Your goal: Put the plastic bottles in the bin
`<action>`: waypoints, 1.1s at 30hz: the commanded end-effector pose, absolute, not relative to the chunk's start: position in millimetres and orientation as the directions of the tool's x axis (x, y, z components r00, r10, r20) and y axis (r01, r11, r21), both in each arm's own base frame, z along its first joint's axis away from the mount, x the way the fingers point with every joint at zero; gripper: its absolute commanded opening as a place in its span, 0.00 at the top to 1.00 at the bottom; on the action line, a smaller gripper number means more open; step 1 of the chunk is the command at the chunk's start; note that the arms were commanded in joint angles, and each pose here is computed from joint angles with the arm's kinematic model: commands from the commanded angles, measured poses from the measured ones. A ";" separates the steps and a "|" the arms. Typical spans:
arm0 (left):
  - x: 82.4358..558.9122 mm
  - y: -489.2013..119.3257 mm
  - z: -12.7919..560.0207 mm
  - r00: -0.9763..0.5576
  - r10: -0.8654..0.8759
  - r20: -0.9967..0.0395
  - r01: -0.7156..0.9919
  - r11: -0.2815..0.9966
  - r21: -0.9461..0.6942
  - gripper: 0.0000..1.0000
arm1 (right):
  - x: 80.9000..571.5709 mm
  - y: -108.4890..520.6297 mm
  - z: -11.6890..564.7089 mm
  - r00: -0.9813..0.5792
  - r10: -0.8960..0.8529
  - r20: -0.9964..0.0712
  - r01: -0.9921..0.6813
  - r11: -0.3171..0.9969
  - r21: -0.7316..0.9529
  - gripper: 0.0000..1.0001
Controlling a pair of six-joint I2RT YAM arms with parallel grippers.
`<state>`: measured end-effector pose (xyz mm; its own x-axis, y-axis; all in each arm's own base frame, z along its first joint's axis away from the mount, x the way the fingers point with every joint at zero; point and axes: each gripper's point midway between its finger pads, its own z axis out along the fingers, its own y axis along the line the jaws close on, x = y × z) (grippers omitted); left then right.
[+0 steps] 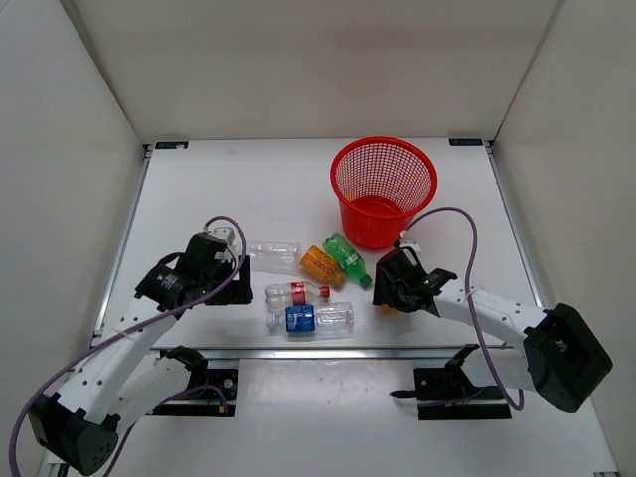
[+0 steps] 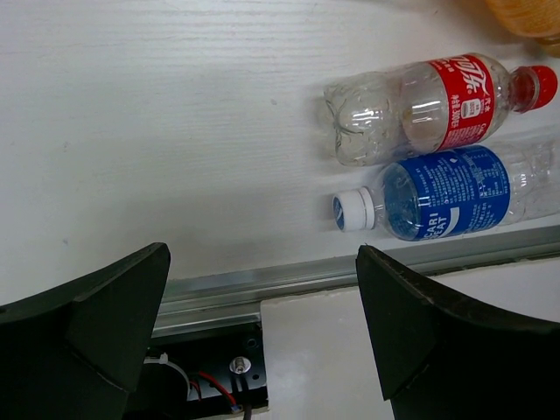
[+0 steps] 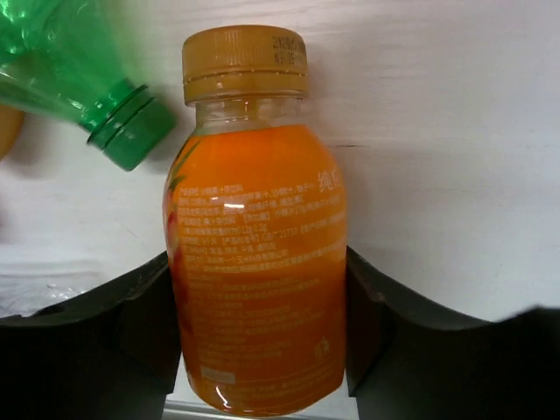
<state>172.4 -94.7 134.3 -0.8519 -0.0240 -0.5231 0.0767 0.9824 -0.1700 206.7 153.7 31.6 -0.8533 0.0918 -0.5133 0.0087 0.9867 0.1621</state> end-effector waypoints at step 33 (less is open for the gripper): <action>259.2 -104.9 141.5 -0.391 -0.812 -0.434 -0.371 0.571 -0.733 0.02 | 433.6 161.3 326.0 -0.339 -0.074 -0.938 -0.231 0.973 0.007 0.96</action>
